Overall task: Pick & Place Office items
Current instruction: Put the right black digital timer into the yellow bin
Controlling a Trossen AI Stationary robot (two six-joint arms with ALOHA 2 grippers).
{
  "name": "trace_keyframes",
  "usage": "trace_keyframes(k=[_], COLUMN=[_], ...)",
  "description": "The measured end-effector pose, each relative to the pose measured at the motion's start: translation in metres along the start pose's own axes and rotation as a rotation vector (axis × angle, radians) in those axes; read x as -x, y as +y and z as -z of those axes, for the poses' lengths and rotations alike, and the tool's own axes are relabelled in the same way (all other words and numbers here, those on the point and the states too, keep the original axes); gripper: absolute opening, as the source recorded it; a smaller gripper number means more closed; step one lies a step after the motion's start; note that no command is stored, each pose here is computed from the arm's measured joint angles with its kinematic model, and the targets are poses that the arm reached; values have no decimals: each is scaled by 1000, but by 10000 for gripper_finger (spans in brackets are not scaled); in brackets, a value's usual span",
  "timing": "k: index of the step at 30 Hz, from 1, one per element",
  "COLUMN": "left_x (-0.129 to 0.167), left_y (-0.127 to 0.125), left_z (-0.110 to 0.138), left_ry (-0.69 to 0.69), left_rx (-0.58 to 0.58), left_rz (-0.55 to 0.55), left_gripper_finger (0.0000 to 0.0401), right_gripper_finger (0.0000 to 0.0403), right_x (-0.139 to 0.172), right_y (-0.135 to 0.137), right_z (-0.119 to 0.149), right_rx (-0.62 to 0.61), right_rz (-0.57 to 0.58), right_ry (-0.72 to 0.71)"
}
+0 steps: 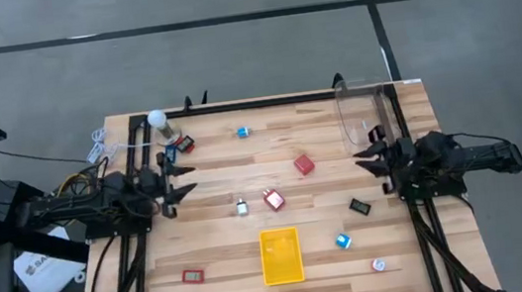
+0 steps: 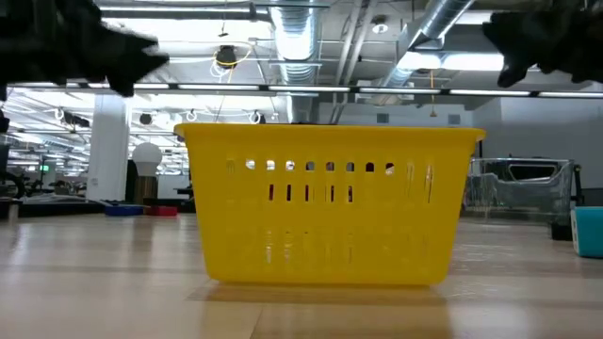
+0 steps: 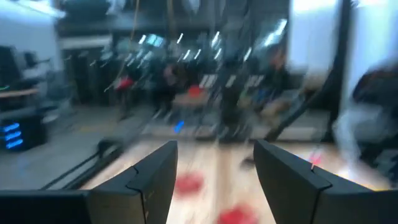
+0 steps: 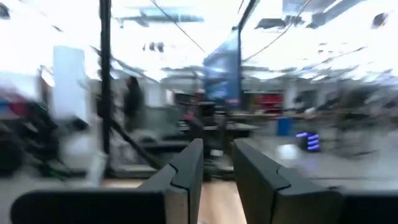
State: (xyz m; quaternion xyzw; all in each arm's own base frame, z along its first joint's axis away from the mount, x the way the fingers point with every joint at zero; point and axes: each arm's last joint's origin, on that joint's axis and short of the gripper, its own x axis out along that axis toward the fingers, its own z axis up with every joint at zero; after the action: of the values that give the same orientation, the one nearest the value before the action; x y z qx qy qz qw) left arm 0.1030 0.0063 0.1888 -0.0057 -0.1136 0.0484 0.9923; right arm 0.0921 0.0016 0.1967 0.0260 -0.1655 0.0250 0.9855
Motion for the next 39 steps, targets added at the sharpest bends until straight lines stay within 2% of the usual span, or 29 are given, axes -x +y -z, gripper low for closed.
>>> trace_keyframes(k=[1, 3, 5, 7, 9, 11, 17, 19, 21, 23, 26, 28, 32, 34, 37, 39], left_x=[0, 1, 4, 5, 6, 5, 4, 2, -3, -11, -21, -22, -22, -23, -26, -27], left_y=[-2, -9, -18, -27, -35, -44, -66, -69, -69, -65, -51, -47, -45, -44, -47, -49], left_z=[-3, -5, -4, -1, 1, -2, -18, -20, -21, -28, -39, -39, -38, -36, -30, -27], left_ry=[-31, -43, -2, 66, 104, 57, -286, -368, -405, -416, -378, -342, -326, -300, -251, -235], left_rx=[27, 66, 132, 214, 255, 232, 24, -41, -82, -87, -12, 10, 48, 83, 72, 116], left_rz=[78, 311, 575, 760, 842, 884, 998, 968, 859, 627, 157, 13, -42, -82, -43, 10], left_gripper_finger=[209, 209, 209, 209, 209, 209, 209, 209, 209, 209, 209, 209, 209, 209, 209, 209], right_gripper_finger=[82, 82, 82, 82, 82, 82, 82, 82, 82, 82, 82, 82, 82, 82, 82, 82], right_x=[0, 0, 1, 1, 2, 2, 2, 1, -4, -8, -15, -20, -31, -38, -50, -59], right_y=[2, 7, 15, 24, 33, 42, 63, 68, 69, 69, 70, 72, 78, 81, 85, 88], right_z=[-2, -2, 1, 3, 4, 2, -11, -13, -21, -28, -33, -37, -46, -48, -53, -55], right_rx=[-48, -110, -189, -272, -324, -313, -115, -48, -16, 7, 24, 26, 21, 30, 72, 104], right_rz=[-48, -183, -348, -493, -577, -611, -677, -664, -599, -521, -429, -401, -395, -356, -284, -203], right_ry=[-13, -3, 51, 98, 132, 94, -121, -149, -171, -178, -148, -136, -118, -90, -60, -30])
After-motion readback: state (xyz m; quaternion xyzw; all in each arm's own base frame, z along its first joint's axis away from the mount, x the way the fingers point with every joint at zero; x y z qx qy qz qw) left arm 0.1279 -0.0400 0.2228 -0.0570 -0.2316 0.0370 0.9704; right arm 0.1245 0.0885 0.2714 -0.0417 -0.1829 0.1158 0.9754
